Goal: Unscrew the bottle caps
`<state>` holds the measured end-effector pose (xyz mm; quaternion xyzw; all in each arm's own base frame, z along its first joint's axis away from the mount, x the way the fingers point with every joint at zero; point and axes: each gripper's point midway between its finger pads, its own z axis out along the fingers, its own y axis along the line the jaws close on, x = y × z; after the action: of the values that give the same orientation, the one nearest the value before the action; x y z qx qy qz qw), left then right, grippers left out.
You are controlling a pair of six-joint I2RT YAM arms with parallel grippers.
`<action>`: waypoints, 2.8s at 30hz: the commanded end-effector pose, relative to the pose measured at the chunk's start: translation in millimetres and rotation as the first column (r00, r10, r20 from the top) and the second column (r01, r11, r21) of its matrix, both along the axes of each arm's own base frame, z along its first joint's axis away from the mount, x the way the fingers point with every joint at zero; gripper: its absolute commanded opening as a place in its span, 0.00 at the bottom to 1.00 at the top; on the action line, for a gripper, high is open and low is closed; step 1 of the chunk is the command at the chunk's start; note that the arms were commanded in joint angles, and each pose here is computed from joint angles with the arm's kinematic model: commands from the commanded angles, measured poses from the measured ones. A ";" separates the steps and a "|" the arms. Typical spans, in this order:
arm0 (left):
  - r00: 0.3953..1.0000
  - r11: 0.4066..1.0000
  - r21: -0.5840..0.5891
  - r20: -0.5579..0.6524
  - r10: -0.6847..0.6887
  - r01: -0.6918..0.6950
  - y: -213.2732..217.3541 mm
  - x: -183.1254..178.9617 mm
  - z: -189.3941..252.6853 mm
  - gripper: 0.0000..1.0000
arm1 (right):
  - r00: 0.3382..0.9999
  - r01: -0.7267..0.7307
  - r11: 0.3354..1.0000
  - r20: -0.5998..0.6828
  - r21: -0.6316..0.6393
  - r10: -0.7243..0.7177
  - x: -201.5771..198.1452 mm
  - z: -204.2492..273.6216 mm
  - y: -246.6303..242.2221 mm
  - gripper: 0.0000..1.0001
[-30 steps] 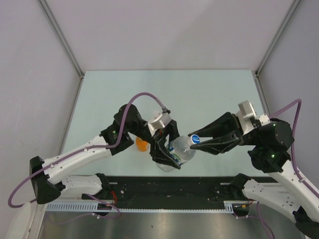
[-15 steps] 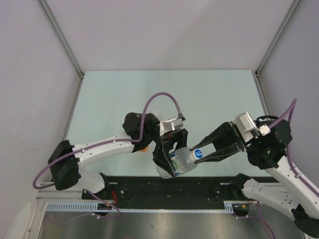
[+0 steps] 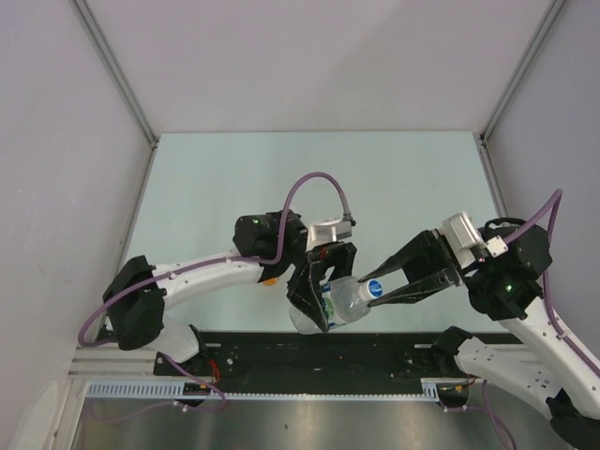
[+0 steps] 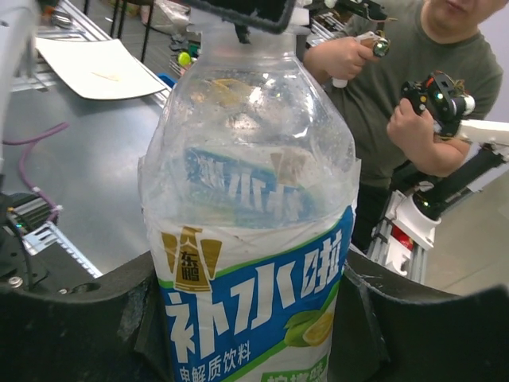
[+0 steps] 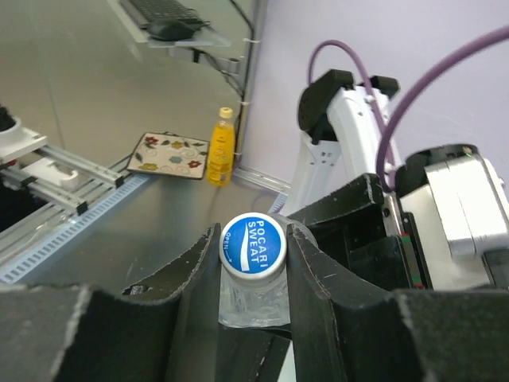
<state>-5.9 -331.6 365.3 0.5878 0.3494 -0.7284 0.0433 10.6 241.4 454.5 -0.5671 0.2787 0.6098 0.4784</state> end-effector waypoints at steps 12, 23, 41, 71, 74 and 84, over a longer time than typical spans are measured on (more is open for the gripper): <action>0.825 0.836 -0.164 0.149 0.546 -0.524 -40.2 81.0 16.3 0.00 | 0.885 0.358 0.922 -0.261 -0.146 -0.385 68.7 -9.6 0.5 0.86; 0.318 0.357 -0.256 0.181 0.931 -0.899 -24.5 169.5 14.2 0.00 | 0.555 0.753 0.638 -0.365 -0.160 -0.747 145.7 -1.5 -28.9 0.91; -0.270 -0.106 -0.429 0.343 0.900 -0.897 -0.7 213.9 -8.3 0.00 | 0.178 0.882 0.430 -0.707 -0.195 -0.685 196.4 21.0 -62.9 0.87; -0.334 -0.125 -0.445 0.429 0.839 -0.887 -9.8 217.2 -32.6 0.00 | 0.164 0.829 0.471 -0.675 -0.301 -0.720 215.0 -11.0 -9.9 0.61; -0.335 -0.127 -0.445 0.429 0.839 -0.886 -9.4 216.9 -32.7 0.00 | 0.159 0.829 0.467 -0.671 -0.308 -0.724 215.8 -13.1 -9.3 0.56; -0.341 -0.130 -0.448 0.431 0.835 -0.885 -9.3 217.6 -33.8 0.00 | 0.151 0.820 0.467 -0.661 -0.332 -0.735 216.6 -20.1 -6.5 0.61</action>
<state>211.1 -341.5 311.9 0.3256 0.6671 -0.1785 0.6458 228.7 236.4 418.4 -0.0157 0.6764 0.4524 0.5810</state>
